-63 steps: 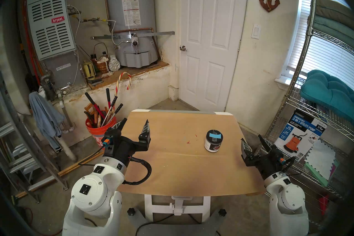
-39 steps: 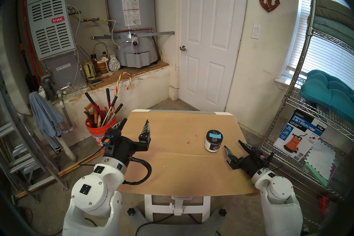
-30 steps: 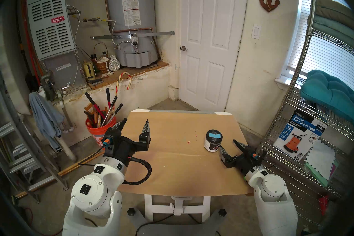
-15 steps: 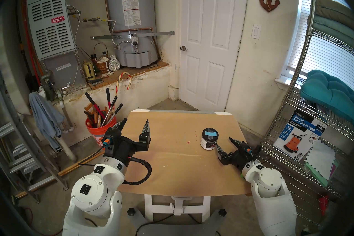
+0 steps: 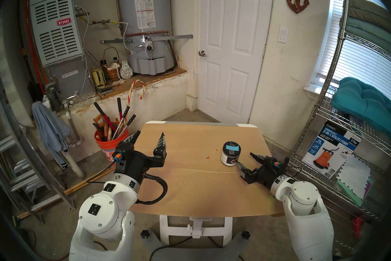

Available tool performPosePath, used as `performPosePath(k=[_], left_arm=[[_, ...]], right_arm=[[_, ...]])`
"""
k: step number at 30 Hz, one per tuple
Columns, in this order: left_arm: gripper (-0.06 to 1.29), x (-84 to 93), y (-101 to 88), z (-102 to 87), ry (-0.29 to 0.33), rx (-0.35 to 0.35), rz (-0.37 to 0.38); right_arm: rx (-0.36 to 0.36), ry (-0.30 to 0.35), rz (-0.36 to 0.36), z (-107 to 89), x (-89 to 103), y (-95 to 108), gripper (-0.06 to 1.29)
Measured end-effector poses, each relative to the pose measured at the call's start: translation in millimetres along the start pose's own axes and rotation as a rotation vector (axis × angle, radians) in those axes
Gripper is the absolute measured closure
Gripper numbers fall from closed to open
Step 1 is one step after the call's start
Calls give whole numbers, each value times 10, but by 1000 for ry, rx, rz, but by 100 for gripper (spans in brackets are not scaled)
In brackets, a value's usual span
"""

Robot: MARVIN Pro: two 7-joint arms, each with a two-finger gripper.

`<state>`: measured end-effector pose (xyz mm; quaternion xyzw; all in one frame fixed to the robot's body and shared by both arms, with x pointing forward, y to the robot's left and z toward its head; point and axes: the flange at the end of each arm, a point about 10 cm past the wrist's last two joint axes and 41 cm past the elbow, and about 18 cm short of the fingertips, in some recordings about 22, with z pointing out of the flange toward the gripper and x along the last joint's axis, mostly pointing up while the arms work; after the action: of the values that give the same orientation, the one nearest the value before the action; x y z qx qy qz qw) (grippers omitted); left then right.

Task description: Open paint jar

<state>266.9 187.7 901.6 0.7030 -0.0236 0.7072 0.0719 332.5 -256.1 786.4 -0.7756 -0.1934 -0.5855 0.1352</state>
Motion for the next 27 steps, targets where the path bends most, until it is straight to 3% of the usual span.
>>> performPosePath(k=[12,27], left_arm=[[0,0,1,0,0,0,0],[0,0,2,1,0,-1,-1]], right_arm=[[32,1,12,243,-206,-212,1],[60,47,-31,463,-75,-277,1]])
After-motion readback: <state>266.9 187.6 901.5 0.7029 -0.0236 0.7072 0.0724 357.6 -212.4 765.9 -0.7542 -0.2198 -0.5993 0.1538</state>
